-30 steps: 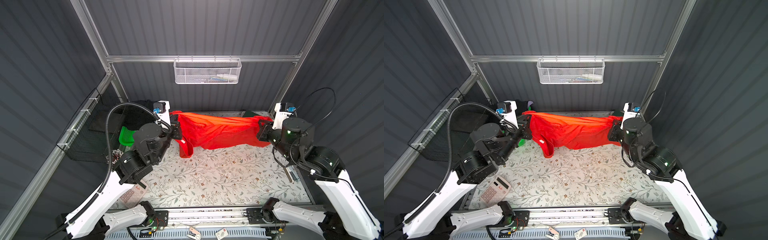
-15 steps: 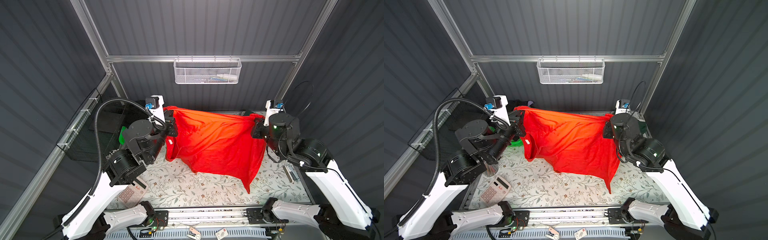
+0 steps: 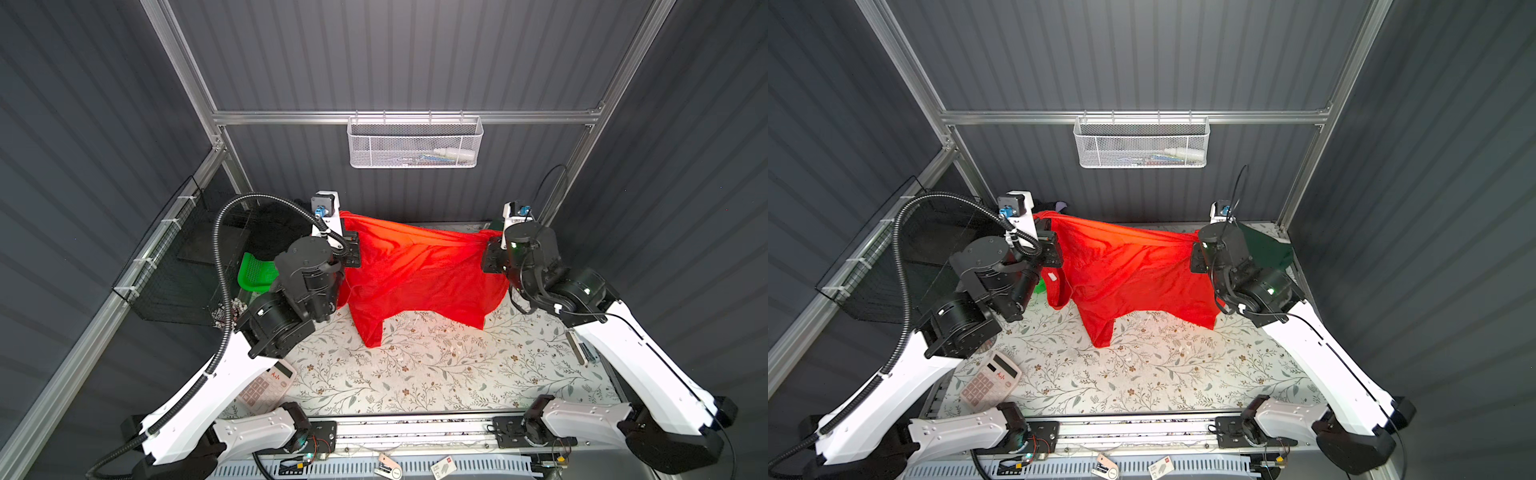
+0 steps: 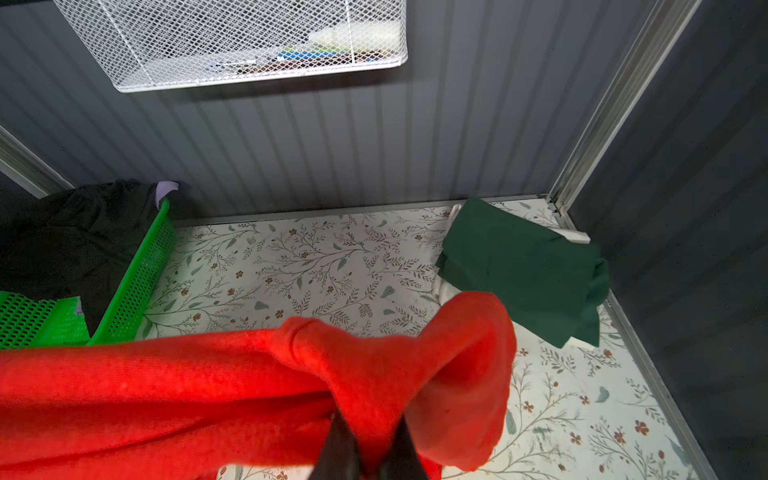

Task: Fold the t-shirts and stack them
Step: 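Lower the stretched red t-shirt onto the table, drawing it toward the robot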

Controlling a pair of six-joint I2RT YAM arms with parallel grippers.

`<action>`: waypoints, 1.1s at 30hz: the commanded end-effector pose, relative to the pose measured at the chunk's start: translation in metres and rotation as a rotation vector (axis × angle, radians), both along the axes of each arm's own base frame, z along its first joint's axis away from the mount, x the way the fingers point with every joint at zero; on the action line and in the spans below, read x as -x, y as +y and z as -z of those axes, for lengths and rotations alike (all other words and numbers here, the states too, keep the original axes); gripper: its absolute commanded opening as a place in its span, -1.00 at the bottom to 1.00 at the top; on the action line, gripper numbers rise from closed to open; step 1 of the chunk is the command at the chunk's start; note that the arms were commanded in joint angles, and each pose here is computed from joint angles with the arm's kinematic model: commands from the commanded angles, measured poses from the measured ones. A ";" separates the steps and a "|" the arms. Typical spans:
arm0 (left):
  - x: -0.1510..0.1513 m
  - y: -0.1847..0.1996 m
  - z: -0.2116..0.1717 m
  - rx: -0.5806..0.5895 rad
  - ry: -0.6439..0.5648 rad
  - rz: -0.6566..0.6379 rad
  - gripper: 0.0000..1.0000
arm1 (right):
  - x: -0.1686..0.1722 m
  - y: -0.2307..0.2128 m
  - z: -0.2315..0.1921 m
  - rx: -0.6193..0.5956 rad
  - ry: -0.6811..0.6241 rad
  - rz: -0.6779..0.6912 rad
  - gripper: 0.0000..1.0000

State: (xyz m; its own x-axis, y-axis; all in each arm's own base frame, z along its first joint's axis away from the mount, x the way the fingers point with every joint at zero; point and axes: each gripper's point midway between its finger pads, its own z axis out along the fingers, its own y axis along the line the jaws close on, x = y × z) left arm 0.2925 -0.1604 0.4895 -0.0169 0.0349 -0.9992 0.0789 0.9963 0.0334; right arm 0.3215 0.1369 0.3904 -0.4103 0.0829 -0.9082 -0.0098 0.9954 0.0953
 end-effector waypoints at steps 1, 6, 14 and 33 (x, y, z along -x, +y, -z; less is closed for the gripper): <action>-0.018 0.009 0.002 -0.023 -0.027 -0.108 -1.00 | -0.022 0.001 0.013 0.001 0.011 0.008 -1.00; -0.062 0.012 0.029 0.026 0.067 -0.068 -1.00 | -0.058 0.008 0.040 -0.031 0.071 -0.002 -1.00; -0.151 0.026 0.094 0.134 0.242 -0.033 -1.00 | -0.136 0.004 0.081 -0.084 0.102 -0.006 -1.00; 0.038 0.041 -0.053 0.211 -0.229 0.278 -1.00 | 0.045 -0.039 -0.056 -0.031 -0.318 -0.076 -1.00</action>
State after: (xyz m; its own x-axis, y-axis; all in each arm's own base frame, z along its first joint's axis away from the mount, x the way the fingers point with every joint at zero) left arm 0.2546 -0.1289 0.5256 0.1118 -0.1936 -0.9747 0.3897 0.9108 -0.1362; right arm 0.2740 0.1233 0.4551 -0.1159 0.1372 -0.9837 -0.2420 0.9567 0.1619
